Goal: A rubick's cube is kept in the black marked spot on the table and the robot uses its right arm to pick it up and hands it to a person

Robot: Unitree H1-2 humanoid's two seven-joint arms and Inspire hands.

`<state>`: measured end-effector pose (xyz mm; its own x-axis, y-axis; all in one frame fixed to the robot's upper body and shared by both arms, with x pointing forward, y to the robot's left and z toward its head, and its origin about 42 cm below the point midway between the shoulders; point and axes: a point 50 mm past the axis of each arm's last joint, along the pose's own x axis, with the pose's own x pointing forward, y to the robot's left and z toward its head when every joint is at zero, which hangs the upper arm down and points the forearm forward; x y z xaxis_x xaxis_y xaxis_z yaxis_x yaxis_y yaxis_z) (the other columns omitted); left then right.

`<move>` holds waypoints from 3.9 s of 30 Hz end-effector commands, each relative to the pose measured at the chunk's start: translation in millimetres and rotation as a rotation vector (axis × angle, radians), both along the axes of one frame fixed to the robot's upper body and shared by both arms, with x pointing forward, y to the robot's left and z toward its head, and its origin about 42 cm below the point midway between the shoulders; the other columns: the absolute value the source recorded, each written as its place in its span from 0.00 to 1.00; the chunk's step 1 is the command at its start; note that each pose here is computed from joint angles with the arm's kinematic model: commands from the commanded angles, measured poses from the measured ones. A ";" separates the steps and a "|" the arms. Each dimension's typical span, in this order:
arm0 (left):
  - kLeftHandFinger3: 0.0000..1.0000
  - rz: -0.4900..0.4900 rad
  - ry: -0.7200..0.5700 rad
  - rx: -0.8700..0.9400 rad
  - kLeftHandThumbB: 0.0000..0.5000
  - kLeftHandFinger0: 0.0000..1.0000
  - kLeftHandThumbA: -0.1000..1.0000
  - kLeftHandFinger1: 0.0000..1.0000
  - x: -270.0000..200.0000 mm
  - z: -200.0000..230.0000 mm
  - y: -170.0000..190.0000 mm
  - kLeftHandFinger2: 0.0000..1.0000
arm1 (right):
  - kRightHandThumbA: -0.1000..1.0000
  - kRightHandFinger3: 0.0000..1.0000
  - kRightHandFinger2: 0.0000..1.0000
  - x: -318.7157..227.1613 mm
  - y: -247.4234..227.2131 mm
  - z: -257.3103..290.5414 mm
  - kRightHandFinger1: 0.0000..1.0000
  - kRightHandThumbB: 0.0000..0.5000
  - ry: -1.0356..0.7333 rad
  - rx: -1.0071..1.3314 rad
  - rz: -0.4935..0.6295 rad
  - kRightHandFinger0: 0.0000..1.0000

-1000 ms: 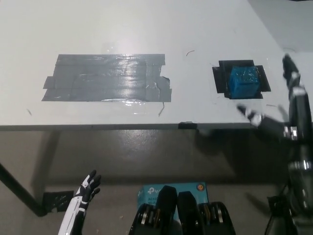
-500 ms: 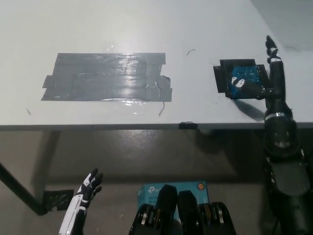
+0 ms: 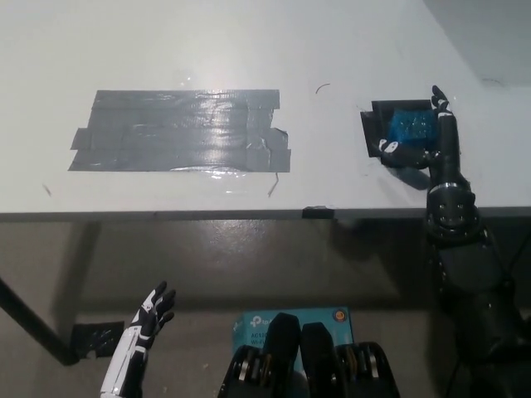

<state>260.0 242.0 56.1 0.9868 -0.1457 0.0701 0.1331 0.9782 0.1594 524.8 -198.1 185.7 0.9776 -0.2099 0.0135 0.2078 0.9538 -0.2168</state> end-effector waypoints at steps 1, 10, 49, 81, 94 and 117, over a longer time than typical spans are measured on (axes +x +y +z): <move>1.00 -0.019 -0.043 0.001 0.56 1.00 1.00 1.00 5.5 10.1 2.8 1.00 | 1.00 1.00 1.00 11.7 6.7 14.7 1.00 0.81 -0.040 0.091 -0.001 1.00; 1.00 -0.021 -0.066 0.017 0.56 1.00 1.00 1.00 12.3 15.2 2.2 1.00 | 1.00 1.00 1.00 16.4 4.5 11.8 1.00 0.82 -0.006 0.130 -0.005 1.00; 1.00 -0.033 -0.098 0.044 0.54 1.00 1.00 1.00 28.0 30.0 2.1 1.00 | 0.00 0.77 0.91 -10.6 12.5 -36.7 0.54 0.48 0.238 -0.243 -0.002 0.04; 1.00 -0.040 -0.108 0.057 0.50 1.00 1.00 1.00 38.8 36.6 2.5 1.00 | 0.00 0.80 0.79 -25.8 7.5 95.3 0.36 0.38 -0.268 -0.055 -0.023 0.00; 1.00 -0.034 -0.091 0.060 0.52 1.00 1.00 1.00 33.5 33.4 0.8 1.00 | 0.00 0.89 0.87 -53.5 27.3 156.1 0.43 0.37 -0.412 -0.041 0.037 0.00; 1.00 -0.041 -0.105 0.067 0.52 1.00 1.00 1.00 37.5 38.2 2.0 1.00 | 0.00 0.91 0.85 -43.6 43.8 169.2 0.45 0.37 -0.420 -0.050 0.068 0.00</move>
<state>293.1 240.9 81.4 0.9766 -0.1762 0.1231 0.1469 0.9654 0.2156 476.6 -164.8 318.7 0.9299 -0.1581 0.3320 0.2289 0.9555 -0.1861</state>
